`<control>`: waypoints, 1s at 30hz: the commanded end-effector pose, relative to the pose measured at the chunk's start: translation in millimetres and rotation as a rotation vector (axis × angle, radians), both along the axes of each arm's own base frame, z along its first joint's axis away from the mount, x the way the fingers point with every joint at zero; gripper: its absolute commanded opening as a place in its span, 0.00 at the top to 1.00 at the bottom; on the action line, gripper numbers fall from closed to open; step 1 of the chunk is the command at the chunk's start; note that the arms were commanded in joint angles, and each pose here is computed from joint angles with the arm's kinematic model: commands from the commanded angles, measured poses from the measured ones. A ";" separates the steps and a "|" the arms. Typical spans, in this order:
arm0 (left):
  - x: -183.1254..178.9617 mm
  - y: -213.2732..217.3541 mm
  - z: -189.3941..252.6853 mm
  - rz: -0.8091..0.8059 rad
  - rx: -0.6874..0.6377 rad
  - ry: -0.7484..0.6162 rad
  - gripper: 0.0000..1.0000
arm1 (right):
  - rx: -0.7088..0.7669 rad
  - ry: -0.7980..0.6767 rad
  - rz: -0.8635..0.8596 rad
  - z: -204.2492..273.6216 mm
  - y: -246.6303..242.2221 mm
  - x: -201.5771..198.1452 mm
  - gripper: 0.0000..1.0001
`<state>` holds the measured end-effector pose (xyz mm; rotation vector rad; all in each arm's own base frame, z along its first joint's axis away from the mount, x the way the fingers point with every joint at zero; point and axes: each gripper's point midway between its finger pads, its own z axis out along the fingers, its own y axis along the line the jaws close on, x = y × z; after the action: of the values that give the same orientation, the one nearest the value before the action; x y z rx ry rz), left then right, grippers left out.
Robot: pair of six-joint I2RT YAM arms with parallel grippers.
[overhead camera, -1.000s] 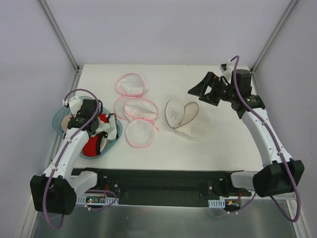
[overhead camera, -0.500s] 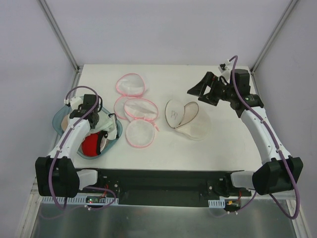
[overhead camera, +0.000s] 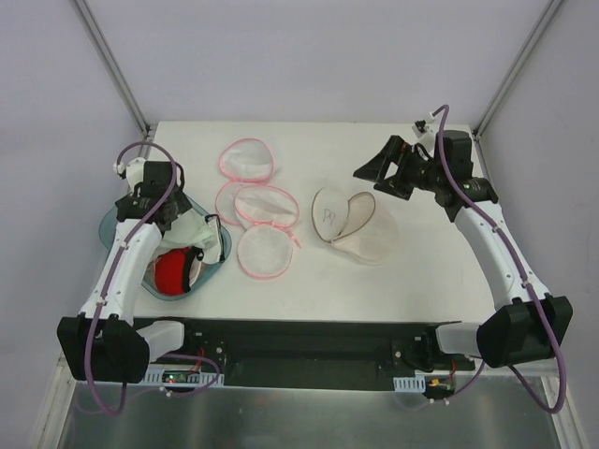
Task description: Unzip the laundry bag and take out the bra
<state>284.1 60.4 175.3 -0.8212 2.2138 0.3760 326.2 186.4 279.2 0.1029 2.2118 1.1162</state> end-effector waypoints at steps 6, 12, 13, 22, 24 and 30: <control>-9.1 2.3 59.6 -0.053 0.032 -0.112 0.09 | 0.022 -0.049 0.017 14.7 4.5 1.8 0.00; 12.9 -46.9 90.1 -0.307 -0.013 -0.158 0.06 | -0.023 -0.036 -0.008 10.5 -1.7 1.3 0.00; 17.7 -59.0 94.1 -0.371 -0.006 -0.153 0.04 | -0.076 -0.041 -0.044 5.4 -10.0 5.1 0.03; 33.1 -200.8 84.3 -0.896 -0.208 -0.128 0.01 | -0.587 0.047 -0.339 -32.5 -107.8 -11.8 0.04; 31.5 -217.7 81.0 -0.950 -0.250 -0.137 0.01 | -0.676 0.072 -0.389 -38.6 -126.5 -18.8 0.04; 19.8 -266.2 68.2 -1.121 -0.382 -0.139 0.01 | -0.759 0.074 -0.451 -49.0 -149.2 -35.9 0.04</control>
<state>310.1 -167.1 235.5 0.1510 2.3116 -0.4261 310.7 67.0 228.6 0.2823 2.3875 0.1897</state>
